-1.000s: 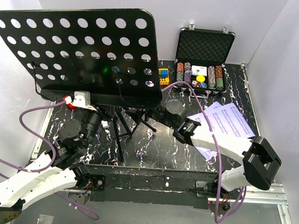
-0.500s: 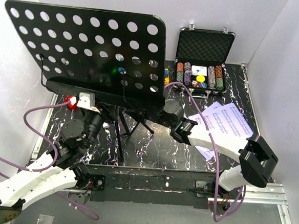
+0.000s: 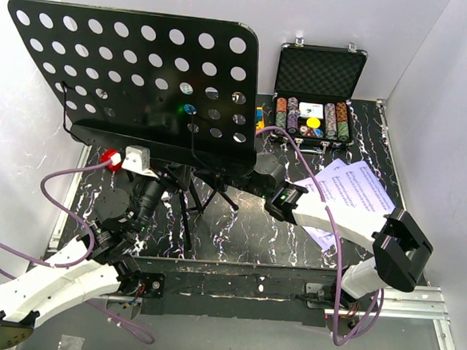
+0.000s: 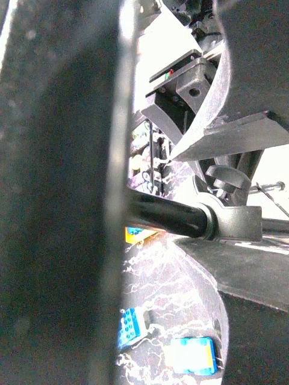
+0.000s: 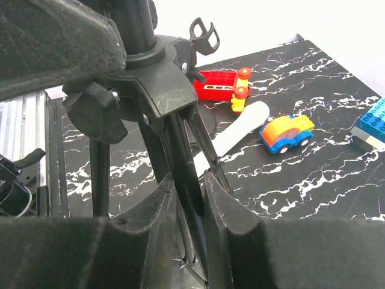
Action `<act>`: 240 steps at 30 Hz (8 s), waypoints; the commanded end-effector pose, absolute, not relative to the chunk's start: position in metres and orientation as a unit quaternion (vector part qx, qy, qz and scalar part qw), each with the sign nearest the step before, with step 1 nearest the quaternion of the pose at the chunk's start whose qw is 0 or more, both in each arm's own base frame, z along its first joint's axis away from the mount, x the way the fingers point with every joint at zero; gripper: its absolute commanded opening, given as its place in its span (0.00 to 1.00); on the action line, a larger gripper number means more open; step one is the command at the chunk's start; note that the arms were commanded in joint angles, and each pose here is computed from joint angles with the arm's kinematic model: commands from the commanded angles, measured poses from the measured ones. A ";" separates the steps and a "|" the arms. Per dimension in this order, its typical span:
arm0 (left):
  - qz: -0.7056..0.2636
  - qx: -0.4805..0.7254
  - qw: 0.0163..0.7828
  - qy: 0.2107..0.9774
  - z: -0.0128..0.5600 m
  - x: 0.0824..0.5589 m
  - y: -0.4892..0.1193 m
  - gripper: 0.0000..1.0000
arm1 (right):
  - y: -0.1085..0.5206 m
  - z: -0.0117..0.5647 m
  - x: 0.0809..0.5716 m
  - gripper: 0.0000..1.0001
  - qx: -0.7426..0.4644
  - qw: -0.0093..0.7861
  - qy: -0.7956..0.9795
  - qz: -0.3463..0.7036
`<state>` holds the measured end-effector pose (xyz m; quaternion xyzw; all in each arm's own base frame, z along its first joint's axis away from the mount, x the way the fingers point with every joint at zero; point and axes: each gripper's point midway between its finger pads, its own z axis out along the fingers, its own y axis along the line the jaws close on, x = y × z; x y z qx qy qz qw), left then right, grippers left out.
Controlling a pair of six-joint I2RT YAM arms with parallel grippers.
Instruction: Pack up the instrument practice props
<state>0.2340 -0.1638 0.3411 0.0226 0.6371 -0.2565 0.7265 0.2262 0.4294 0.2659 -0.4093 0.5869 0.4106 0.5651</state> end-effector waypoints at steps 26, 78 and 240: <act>-0.215 0.066 0.813 0.537 0.407 0.240 -0.167 0.19 | 0.434 0.274 0.229 0.01 -0.416 0.566 0.580 0.413; -0.152 0.053 0.769 0.618 0.352 0.220 -0.113 0.00 | 0.505 0.294 0.195 0.90 -0.338 0.622 0.605 0.364; -0.067 0.205 0.654 0.726 0.174 0.348 -0.288 0.00 | 0.376 0.186 0.153 0.01 -0.151 0.270 0.764 0.566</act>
